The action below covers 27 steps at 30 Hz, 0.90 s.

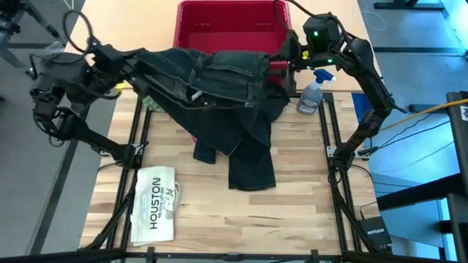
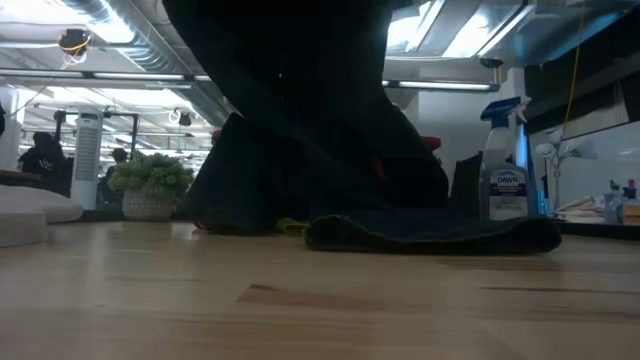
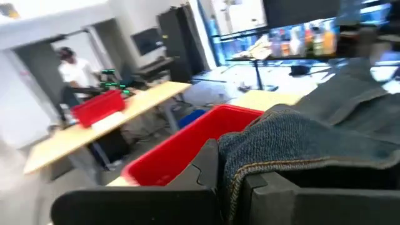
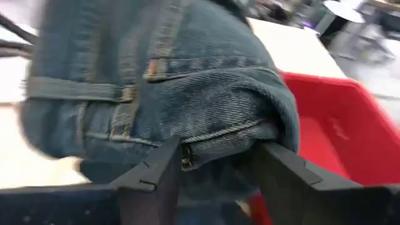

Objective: Fold laundry
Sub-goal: Fold the black jean

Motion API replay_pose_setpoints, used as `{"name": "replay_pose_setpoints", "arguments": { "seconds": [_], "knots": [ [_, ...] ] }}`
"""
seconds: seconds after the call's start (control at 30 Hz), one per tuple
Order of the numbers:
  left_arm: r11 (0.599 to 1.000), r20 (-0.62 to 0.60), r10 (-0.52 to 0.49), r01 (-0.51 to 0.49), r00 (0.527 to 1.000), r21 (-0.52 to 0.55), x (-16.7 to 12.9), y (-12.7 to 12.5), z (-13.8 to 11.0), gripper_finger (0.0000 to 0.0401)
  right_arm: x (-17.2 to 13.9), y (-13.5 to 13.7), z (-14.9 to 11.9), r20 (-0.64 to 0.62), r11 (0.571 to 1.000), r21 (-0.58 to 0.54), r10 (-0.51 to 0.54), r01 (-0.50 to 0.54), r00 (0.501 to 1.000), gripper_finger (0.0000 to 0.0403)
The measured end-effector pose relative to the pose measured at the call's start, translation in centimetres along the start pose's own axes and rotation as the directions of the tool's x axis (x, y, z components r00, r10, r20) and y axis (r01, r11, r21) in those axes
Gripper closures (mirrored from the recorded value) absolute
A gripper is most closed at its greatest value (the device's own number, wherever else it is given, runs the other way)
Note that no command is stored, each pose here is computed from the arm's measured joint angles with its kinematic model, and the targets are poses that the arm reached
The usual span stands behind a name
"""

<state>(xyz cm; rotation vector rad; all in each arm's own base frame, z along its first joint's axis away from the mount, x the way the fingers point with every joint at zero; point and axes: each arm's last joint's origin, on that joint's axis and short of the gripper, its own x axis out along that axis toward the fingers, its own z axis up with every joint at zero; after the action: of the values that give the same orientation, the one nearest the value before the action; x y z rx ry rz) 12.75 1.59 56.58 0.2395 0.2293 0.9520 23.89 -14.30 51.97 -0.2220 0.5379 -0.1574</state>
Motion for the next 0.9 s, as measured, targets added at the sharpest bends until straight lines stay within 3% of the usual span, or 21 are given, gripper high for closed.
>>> {"name": "replay_pose_setpoints", "arguments": {
  "seconds": [0.17, 0.33, 0.5, 0.73, 0.9],
  "knots": [
    [0.997, -0.110, 0.016, -0.007, 0.994, 0.079, 2.5, -2.5, -0.9, 0.0401, 1.5, -1.6, -2.0, -0.138, 0.998, 0.026, -0.060, 0.064, 0.989, 0.0244],
    [0.989, -0.200, 0.004, 0.025, 0.980, 0.144, 5.5, -4.6, -1.5, 0.0401, 3.1, -4.0, -6.5, -0.242, 0.976, 0.214, 0.027, 0.026, 0.970, 0.0268],
    [0.984, -0.265, -0.016, 0.062, 0.964, 0.168, 8.3, -5.9, -2.1, 0.0401, 3.3, -3.3, -9.5, -0.244, 0.967, 0.254, 0.045, 0.019, 0.969, 0.0288],
    [0.990, -0.270, 0.003, 0.035, 0.963, 0.138, 8.8, -4.3, -2.2, 0.0401, 4.2, 4.2, -12.3, -0.027, 0.981, 0.187, -0.045, 0.049, 0.999, 0.0303],
    [0.995, -0.259, -0.020, 0.045, 0.966, 0.094, 8.3, -3.7, -2.1, 0.0401, 7.0, 11.5, -15.3, 0.163, 0.964, 0.230, -0.172, 0.132, 0.971, 0.0304]
  ]
}}
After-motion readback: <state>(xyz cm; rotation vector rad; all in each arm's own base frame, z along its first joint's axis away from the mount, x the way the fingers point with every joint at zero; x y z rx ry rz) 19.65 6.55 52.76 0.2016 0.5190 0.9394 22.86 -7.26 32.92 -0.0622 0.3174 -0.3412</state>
